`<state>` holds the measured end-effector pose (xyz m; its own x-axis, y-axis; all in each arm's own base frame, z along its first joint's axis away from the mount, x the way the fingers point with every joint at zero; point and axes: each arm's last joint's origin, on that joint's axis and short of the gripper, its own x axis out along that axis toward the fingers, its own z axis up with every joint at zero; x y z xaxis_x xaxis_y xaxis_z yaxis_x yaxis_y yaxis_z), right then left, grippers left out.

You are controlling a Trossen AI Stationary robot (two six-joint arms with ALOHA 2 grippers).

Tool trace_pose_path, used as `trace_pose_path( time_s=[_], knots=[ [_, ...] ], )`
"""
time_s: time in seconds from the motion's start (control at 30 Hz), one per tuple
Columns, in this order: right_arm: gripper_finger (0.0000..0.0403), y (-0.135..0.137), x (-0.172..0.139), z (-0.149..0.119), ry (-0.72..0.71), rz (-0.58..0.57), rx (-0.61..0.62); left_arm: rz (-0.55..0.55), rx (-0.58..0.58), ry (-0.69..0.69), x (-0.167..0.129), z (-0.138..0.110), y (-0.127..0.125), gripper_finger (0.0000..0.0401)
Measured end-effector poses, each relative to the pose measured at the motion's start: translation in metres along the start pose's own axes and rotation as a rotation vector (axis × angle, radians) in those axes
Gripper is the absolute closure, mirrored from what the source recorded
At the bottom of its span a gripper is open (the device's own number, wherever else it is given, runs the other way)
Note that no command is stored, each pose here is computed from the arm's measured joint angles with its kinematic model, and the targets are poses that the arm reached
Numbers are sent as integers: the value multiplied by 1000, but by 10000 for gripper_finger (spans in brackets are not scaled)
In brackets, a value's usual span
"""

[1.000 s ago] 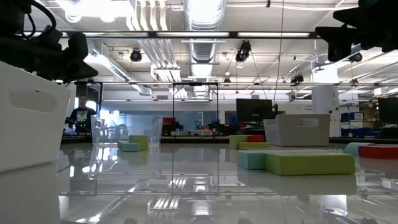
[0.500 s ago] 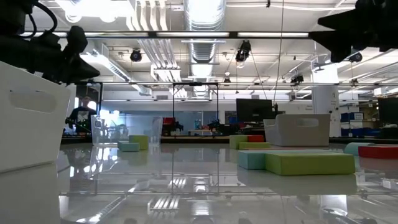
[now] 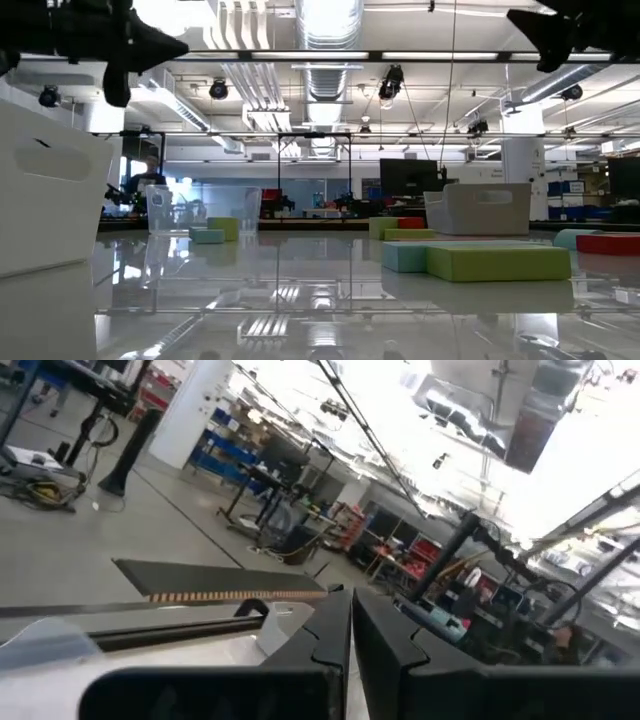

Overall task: Sort & place blocks by color
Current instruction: Put the top left green block into the white bin

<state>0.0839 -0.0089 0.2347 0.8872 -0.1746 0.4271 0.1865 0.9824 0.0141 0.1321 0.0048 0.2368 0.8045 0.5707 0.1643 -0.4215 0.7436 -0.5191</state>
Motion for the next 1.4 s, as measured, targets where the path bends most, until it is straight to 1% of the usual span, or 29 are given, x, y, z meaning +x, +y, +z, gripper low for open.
trace_pose_path(
  time_s=[0.1,0.17,0.23,0.37,0.57,0.73,0.83,0.93,1.07,1.13,1.27,1.4],
  knots=[
    [177,0,0,4,-30,-2,-33,11,42,52,14,-1,-13,401],
    [177,0,0,7,-38,-3,-59,-5,57,81,23,1,-23,401],
    [177,0,1,12,-54,-5,-83,-22,95,145,33,-2,-32,401],
    [177,-1,1,20,-74,-6,-93,-37,92,236,52,-3,-52,401],
    [177,-1,1,20,-71,-7,-121,35,110,487,77,-15,-73,401],
    [177,-1,1,20,-71,-7,-126,121,192,754,92,-23,-87,401],
    [177,-1,1,20,-71,-8,-144,138,238,894,99,-24,-95,401],
    [177,-1,1,21,-72,-9,-175,159,277,1025,104,-29,-100,401],
    [177,-1,1,23,-82,-10,-176,149,343,1135,108,-34,-104,401],
    [177,-1,1,23,-79,-10,-172,133,364,1183,109,-39,-102,401],
    [177,-1,1,23,-80,-10,-172,97,363,1266,110,-47,-96,401],
    [177,-1,1,23,-81,-10,-168,60,438,1335,110,-57,-87,399]
  ],
)
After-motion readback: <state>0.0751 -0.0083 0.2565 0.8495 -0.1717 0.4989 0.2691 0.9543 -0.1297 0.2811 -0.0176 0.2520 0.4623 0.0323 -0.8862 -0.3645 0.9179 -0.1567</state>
